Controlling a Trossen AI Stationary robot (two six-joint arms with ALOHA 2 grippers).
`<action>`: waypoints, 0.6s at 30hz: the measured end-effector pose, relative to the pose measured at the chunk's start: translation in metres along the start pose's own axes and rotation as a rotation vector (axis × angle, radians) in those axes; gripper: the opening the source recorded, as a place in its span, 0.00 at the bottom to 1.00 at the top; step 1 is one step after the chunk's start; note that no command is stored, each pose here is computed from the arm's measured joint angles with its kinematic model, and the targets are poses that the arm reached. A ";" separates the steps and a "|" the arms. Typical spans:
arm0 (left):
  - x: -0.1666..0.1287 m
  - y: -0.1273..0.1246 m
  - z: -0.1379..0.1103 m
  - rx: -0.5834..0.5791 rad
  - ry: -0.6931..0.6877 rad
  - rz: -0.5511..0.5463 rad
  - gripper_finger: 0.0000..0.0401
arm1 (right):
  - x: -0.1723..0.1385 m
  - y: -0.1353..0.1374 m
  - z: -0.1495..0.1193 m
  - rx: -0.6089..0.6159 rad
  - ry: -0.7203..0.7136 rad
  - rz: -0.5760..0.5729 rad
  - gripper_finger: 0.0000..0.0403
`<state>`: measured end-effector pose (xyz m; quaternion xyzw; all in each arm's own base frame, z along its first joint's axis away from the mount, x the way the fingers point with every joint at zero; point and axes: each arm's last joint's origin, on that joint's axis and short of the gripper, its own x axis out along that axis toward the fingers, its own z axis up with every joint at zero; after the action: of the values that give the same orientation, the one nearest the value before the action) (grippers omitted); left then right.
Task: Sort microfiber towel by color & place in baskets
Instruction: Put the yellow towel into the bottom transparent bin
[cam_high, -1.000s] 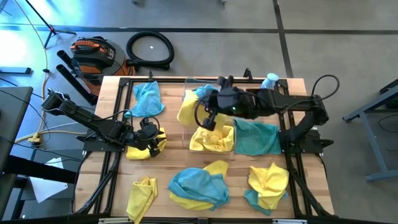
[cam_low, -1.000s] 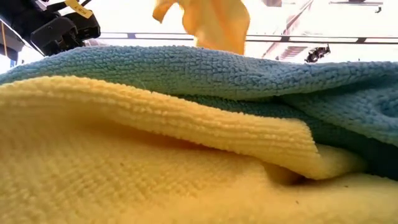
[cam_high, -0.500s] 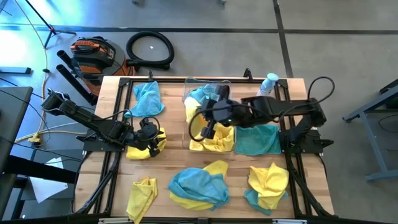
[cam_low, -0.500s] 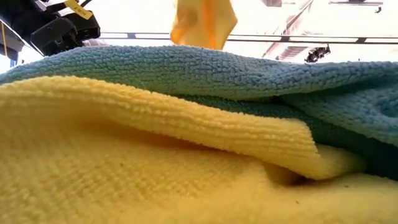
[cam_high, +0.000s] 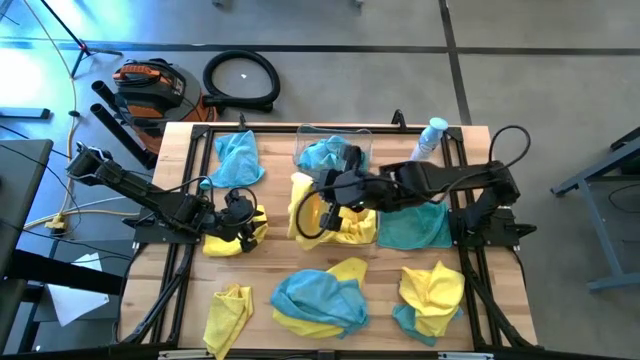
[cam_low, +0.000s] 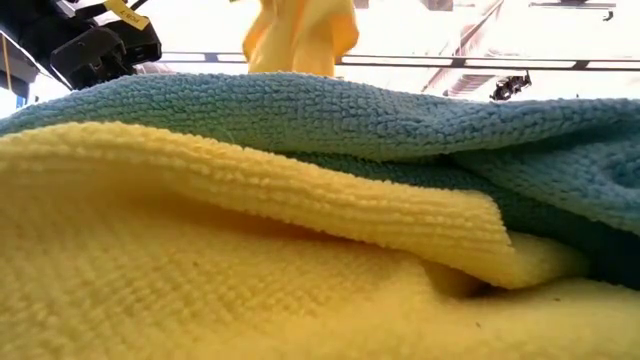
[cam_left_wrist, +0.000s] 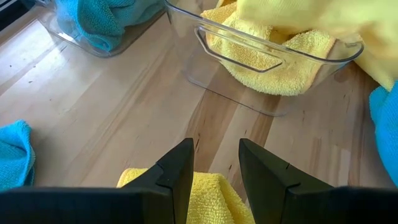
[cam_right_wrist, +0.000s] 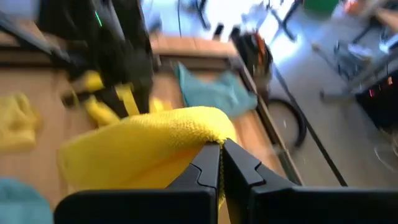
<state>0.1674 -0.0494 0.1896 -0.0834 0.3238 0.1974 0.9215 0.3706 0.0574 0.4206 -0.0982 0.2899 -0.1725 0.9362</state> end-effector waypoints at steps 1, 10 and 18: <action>0.000 0.000 0.000 0.000 0.000 0.000 0.29 | 0.003 0.000 -0.004 -0.003 0.036 -0.007 0.00; 0.000 0.000 0.000 -0.001 0.000 0.000 0.29 | 0.032 -0.005 -0.043 0.076 0.366 -0.214 0.00; 0.000 0.000 0.000 -0.003 -0.003 -0.001 0.29 | 0.072 0.021 -0.068 0.255 0.643 0.058 0.00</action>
<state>0.1677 -0.0495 0.1898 -0.0846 0.3223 0.1973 0.9220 0.3931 0.0438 0.3227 0.0873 0.5486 -0.2028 0.8064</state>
